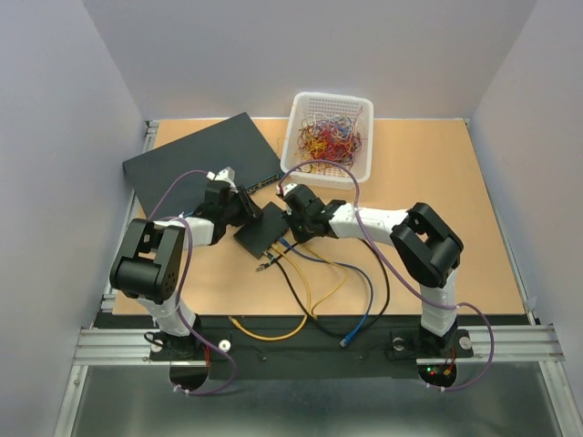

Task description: Insert the plug into the switch port

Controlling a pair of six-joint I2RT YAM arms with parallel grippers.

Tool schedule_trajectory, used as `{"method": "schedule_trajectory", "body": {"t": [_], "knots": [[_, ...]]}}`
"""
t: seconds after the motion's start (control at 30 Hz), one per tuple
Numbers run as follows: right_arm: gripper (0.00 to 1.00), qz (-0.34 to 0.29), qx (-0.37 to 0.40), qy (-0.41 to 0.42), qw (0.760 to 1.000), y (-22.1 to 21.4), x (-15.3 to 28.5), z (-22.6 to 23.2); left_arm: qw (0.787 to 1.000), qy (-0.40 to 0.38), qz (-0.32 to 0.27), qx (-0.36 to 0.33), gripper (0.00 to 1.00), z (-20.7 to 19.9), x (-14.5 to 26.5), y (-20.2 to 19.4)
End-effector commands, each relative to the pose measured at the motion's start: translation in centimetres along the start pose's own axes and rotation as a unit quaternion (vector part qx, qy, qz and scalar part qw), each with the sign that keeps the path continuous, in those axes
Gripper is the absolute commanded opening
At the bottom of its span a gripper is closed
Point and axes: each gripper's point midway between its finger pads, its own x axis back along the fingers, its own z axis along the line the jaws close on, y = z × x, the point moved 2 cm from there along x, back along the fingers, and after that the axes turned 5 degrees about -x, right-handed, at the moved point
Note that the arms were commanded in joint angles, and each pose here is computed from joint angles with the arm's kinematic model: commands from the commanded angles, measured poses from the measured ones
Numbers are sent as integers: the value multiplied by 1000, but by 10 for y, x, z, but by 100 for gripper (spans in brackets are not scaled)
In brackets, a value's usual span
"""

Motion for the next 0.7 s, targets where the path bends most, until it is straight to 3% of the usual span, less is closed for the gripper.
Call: {"method": "schedule_trajectory", "body": {"t": [0.0, 0.67], "knots": [[0, -15, 4, -4, 1000, 17, -4, 4, 999, -38, -11, -34, 46, -20, -4, 9], [0, -39, 59, 11, 997, 36, 8, 22, 994, -79, 26, -74, 46, -39, -16, -17]]}}
